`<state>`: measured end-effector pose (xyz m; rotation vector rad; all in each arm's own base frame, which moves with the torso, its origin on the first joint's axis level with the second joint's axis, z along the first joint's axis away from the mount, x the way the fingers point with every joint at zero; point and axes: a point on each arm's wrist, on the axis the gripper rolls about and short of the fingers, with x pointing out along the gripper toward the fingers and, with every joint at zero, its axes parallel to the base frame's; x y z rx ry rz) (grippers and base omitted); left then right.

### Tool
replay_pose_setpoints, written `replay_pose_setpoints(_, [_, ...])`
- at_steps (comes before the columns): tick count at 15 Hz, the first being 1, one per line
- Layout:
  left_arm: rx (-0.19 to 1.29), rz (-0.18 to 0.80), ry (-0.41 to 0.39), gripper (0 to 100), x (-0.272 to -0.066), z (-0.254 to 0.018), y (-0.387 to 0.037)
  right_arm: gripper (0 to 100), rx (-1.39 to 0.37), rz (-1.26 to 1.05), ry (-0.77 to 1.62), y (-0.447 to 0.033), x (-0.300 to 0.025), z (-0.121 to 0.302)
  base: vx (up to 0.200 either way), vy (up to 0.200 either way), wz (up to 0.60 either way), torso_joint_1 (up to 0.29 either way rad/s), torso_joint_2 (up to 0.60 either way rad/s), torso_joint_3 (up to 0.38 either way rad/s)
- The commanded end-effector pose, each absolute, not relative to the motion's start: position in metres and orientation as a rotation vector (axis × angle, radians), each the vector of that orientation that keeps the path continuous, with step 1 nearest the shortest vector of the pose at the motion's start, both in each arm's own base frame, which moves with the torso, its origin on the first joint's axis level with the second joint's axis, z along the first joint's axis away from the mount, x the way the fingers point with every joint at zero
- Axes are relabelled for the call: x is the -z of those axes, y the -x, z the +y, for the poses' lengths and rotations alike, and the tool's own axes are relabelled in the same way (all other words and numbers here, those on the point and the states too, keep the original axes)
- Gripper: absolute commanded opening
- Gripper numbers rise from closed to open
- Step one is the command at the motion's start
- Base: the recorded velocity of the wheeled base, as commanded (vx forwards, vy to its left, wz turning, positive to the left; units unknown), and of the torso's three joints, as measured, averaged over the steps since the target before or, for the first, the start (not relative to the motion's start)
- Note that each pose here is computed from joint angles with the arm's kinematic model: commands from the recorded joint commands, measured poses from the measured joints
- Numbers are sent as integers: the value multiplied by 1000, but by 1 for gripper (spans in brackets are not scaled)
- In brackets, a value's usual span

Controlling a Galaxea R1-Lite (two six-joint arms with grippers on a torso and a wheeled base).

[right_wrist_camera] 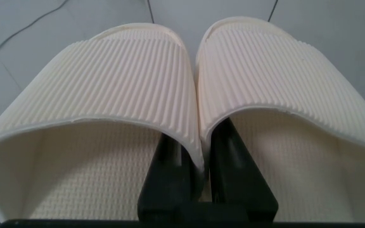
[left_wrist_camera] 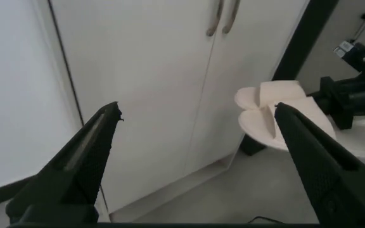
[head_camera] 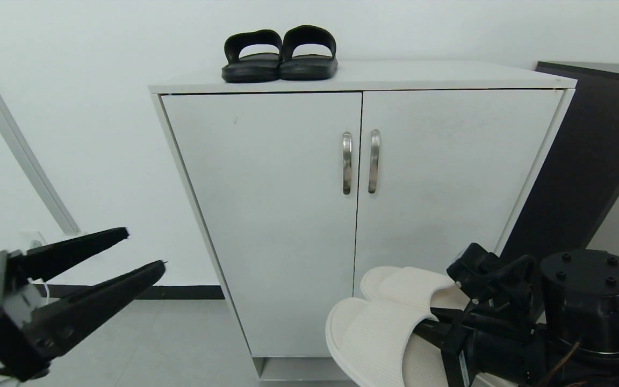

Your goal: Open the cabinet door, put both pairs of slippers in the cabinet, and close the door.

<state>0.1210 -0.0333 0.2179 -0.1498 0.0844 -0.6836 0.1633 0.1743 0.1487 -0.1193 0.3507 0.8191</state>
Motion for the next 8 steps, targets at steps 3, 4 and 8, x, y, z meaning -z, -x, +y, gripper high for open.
replay_pose_setpoints(3, [821,152,194,100,-234,-68,-168,0,-833,350,123,-160,-146,175,0,0,0,0,0,0])
replay_pose_setpoints(4, [864,156,191,100,-238,-80,-177,0,-836,324,112,-160,-148,175,0,0,0,0,0,0])
replay_pose_setpoints(8, [999,178,248,100,-255,-124,-190,0,-838,324,112,-161,-145,177,0,0,0,0,0,0])
